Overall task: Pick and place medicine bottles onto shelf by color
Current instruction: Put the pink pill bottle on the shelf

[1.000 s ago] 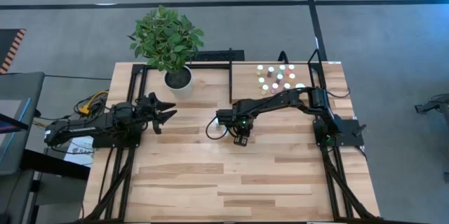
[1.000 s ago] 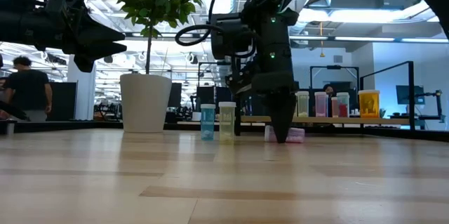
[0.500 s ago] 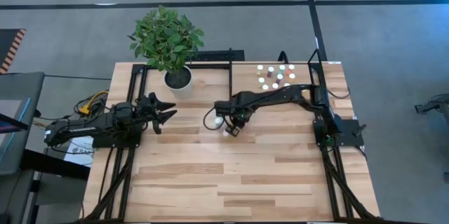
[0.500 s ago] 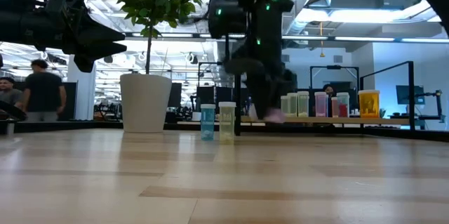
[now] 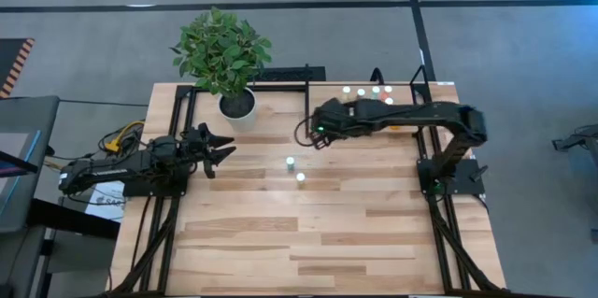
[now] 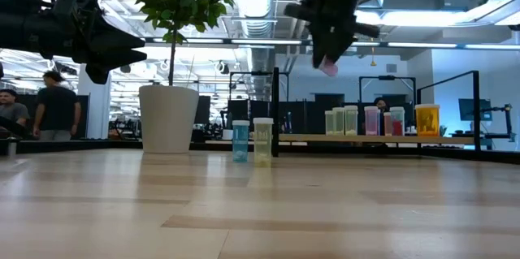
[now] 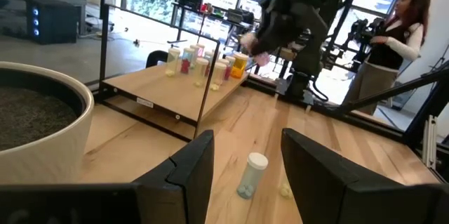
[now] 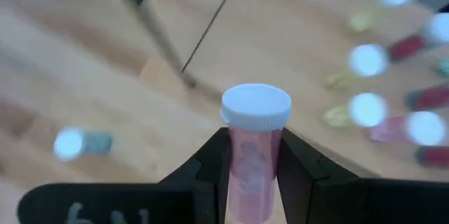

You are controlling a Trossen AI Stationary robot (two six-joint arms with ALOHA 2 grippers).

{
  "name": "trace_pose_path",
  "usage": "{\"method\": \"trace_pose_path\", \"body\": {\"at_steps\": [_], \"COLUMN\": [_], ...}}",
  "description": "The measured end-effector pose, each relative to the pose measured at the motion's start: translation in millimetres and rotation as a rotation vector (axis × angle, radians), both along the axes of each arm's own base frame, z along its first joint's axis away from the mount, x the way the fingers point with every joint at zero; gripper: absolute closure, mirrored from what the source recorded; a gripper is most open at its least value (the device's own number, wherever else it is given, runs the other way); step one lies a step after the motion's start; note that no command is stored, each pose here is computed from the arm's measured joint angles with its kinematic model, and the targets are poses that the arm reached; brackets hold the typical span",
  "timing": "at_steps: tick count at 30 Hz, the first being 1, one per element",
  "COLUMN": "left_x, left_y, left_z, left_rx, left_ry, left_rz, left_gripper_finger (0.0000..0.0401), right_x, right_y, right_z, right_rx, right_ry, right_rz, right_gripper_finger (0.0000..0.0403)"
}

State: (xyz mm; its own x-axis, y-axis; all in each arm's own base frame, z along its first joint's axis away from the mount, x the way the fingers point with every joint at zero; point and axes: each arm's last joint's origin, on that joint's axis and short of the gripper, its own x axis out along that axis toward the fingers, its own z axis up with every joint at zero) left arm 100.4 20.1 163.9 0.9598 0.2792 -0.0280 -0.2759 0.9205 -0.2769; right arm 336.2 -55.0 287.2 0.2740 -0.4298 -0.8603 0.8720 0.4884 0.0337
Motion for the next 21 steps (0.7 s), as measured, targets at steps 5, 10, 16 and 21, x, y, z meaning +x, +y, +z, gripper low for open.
{"method": "trace_pose_path", "body": {"at_steps": [5,10,16,21], "left_x": [0,0,0,0], "left_y": [0,0,0,0], "left_z": [0,0,0,0], "left_rx": [0.0,0.0,0.0,0.0], "left_ry": [0.0,0.0,0.001,0.0], "left_rz": [0.0,0.0,0.0,0.0], "left_gripper_finger": [0.0248,0.0248,0.0248,0.0248], "right_x": [-23,-36,-42,-44], "right_y": [8,20,40,60], "right_z": [-7,-31,-49,-51], "right_rx": [-0.118,-0.181,-0.226,-0.271], "right_ry": [-0.107,-0.177,-0.271,-0.368], "right_rz": [-0.153,-0.281,-0.408,-0.454], "right_gripper_finger": [0.0299,0.0299,0.03,0.03]}}
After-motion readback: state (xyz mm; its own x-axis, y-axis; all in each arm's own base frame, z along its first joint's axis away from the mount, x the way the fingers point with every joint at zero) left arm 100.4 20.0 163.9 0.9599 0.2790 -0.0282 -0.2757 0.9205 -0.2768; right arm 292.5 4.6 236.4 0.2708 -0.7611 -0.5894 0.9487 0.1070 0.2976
